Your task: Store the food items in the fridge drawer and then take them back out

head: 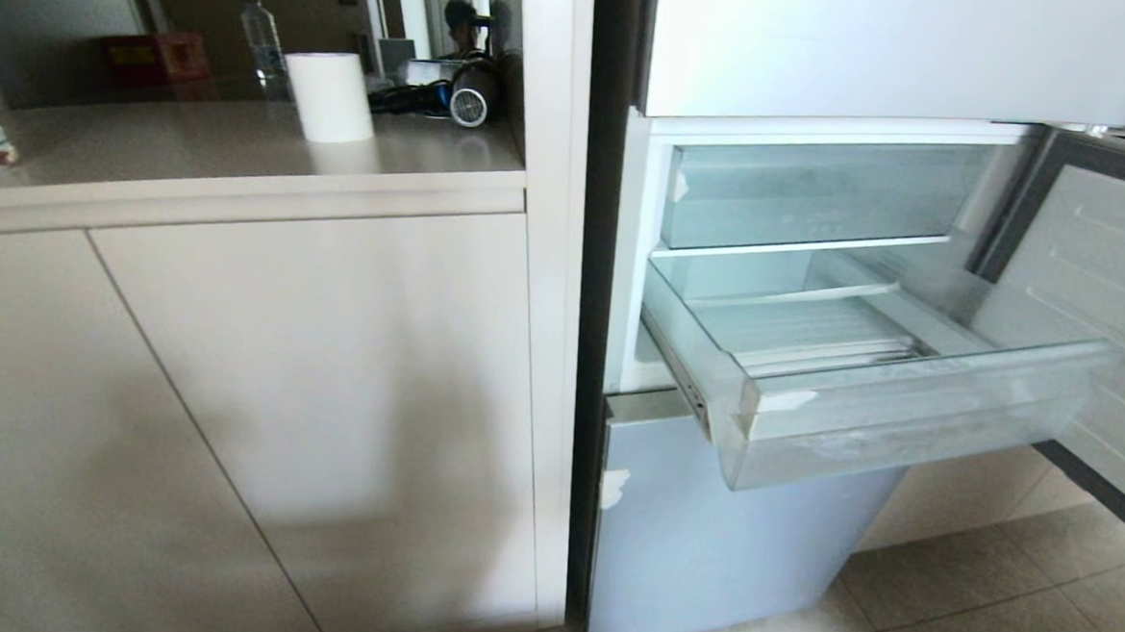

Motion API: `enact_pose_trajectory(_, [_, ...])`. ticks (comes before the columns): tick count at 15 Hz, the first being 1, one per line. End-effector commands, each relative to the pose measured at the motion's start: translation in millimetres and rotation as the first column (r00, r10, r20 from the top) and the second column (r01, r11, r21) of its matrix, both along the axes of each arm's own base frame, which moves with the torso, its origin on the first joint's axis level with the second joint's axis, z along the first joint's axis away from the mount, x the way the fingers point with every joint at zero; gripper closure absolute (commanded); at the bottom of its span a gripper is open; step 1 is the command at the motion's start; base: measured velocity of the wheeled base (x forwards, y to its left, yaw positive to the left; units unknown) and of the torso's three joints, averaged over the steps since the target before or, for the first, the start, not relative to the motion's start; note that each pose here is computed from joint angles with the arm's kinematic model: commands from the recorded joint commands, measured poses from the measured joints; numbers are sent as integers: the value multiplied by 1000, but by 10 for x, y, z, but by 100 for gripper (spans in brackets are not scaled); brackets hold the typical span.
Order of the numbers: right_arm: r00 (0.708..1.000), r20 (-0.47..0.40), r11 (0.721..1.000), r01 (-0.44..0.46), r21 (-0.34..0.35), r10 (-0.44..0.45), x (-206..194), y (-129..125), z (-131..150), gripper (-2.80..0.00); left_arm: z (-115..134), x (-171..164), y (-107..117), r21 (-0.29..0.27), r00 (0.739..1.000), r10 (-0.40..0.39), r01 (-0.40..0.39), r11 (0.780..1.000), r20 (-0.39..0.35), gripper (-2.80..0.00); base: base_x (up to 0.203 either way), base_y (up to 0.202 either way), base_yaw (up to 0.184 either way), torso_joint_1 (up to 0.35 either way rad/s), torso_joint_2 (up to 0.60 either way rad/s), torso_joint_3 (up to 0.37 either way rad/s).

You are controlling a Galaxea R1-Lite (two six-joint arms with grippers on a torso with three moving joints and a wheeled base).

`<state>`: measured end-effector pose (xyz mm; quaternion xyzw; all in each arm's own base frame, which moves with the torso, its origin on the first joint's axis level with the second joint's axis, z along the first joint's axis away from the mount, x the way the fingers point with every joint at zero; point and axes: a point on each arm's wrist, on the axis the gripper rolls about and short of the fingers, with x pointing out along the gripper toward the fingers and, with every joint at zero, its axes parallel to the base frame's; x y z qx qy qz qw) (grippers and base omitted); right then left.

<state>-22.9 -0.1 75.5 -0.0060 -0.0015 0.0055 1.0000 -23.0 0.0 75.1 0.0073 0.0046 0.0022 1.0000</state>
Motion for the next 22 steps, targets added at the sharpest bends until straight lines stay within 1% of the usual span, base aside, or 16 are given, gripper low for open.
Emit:
enact_pose_trajectory(1, [1000, -1, 1000, -1, -4, 1, 1, 0, 1, 0, 0, 0, 0, -1, 1000, 0, 0, 1000, 0, 0, 1, -4, 152, 7, 7, 3])
enact_pose_trajectory(3, [1000, 3, 1000, -3, -24, 3, -4, 0, 18, 0, 0, 0, 0, 0, 1000, 0, 0, 1000, 0, 0, 3, -5, 86, 2, 2, 4])
enact_pose_trajectory(4, [1000, 18, 999, -2, -53, 3, -21, 1, 97, 0, 0, 0, 0, 1, 1000, 0, 0, 1000, 0, 0, 0, 0, 0, 0, 0, 0])
enact_pose_trajectory(5, [1000, 18, 998, -4, -67, 6, -30, 1, 217, 0, 0, 0, 0, -1, 1000, 0, 0, 1000, 0, 0, 0, 0, 0, 0, 0, 0])
enact_pose_trajectory(6, [1000, -18, 997, -8, -71, 7, -1, 2, 354, 0, 0, 0, 0, -1, 1000, 0, 0, 1000, 0, 0, 0, 0, 0, 0, 0, 0])
enact_pose_trajectory(7, [997, -80, 998, -13, -69, 8, 78, 2, 502, 0, 0, 0, 0, 1, 1000, 0, 0, 1000, 0, 0, 0, 0, 0, 0, 0, 0])
enact_pose_trajectory(8, [986, -167, 998, -20, -61, 9, 213, 4, 626, 0, 0, 0, 0, -1, 1000, 0, 0, 1000, 0, 0, 0, 0, 0, 0, 0, 0])
enact_pose_trajectory(9, [960, -281, 999, -30, -45, 16, 419, 7, 727, 0, 0, 0, 0, 1, 1000, 0, 0, 1000, 0, 0, 0, 0, 0, 0, 0, 0])
enact_pose_trajectory(10, [923, -384, 999, -45, -26, 32, 640, 12, 793, 0, 0, 0, 0, -1, 1000, 0, 0, 1000, 0, 0, 0, 0, 0, 0, 0, 0])
enact_pose_trajectory(12, [832, -550, 997, -75, 22, 75, 1120, 28, 856, 0, 0, 0, 0, 0, 1000, 0, 0, 1000, 0, 0, 0, 0, 0, 0, 0, 0])
enact_pose_trajectory(13, [785, -612, 995, -84, 45, 94, 1383, 35, 849, 0, 0, 0, 0, 0, 1000, 0, 0, 1000, 0, 0, 0, 0, 0, 0, 0, 0])
enact_pose_trajectory(14, [749, -653, 994, -90, 62, 108, 1636, 42, 817, 0, 0, 0, 0, -1, 1000, 0, 0, 1000, 0, 0, 0, 0, 0, 0, 0, 0])
enact_pose_trajectory(15, [722, -681, 993, -94, 76, 121, 1911, 48, 757, 0, 0, 0, 0, 1, 1000, 0, 0, 1000, 0, 0, 0, 0, 0, 0, 0, 0])
enact_pose_trajectory(16, [706, -696, 992, -97, 85, 129, 2146, 53, 680, 0, 0, 0, 0, 0, 1000, 0, 0, 1000, 0, 0, 0, 0, 0, 0, 0, 0])
enact_pose_trajectory(18, [693, -707, 990, -105, 95, 141, 2563, 62, 522, 0, 0, 0, 0, -1, 1000, 0, 0, 1000, 0, 0, 0, 0, 0, 0, 0, 0])
enact_pose_trajectory(22, [720, -677, 988, -114, 104, 155, 3179, 73, 424, 0, 0, 0, 0, 1, 1000, 0, 0, 1000, 0, 0, 0, 0, 0, 0, 0, 0])
